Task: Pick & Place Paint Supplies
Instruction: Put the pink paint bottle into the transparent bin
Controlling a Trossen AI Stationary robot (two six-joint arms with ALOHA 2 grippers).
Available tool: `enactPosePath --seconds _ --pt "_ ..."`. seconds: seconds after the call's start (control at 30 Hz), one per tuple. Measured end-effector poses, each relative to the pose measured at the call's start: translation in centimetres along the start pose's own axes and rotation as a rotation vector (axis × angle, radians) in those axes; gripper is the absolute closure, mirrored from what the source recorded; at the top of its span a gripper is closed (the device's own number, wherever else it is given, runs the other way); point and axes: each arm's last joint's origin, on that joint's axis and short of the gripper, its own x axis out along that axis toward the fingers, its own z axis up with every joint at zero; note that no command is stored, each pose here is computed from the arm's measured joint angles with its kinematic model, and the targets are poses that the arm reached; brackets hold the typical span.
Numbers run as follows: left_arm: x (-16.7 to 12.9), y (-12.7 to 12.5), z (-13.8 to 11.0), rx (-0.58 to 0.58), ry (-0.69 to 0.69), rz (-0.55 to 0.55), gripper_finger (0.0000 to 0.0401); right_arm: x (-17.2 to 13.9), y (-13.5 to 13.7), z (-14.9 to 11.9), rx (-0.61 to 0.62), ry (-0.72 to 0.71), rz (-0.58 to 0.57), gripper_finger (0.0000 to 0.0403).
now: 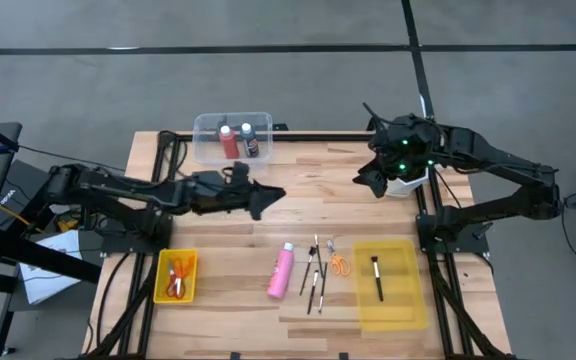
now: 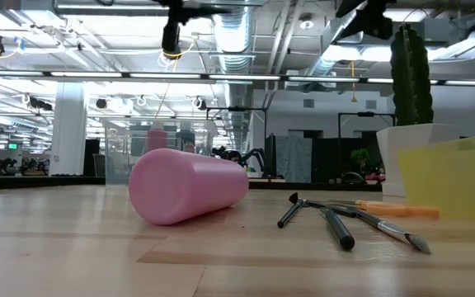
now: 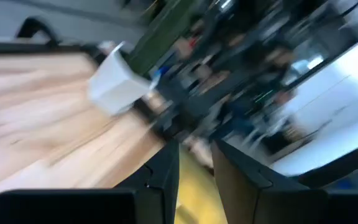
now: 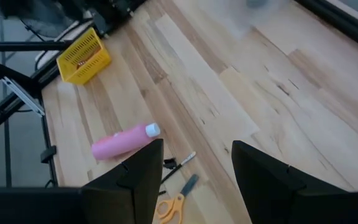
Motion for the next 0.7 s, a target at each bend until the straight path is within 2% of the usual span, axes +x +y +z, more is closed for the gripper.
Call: enactPosePath --seconds 0.1,0.17,0.3,0.5,0.7 --pt "1.1 0.1 -0.8 0.085 0.15 0.101 0.0311 -0.7 0.0 -0.3 0.002 -0.013 0.006 0.0216" --pt "1.9 -0.5 -1.5 0.143 0.243 0.11 0.0311 -1.2 0.0 -0.4 0.001 -0.021 0.009 0.0216" --pt "3.6 -1.8 -2.6 0.164 0.348 0.107 0.0294 -2.0 0.0 -0.8 -0.001 -0.034 0.015 0.0216" --pt "6.0 -2.6 -4.5 0.196 0.481 0.2 0.0215 -3.2 0.0 -1.4 -0.013 -0.051 0.029 0.0216" --pt "8.4 -1.2 -6.8 0.063 0.521 0.322 0.0142 -4.3 0.0 -1.8 -0.036 -0.078 0.045 0.0216"
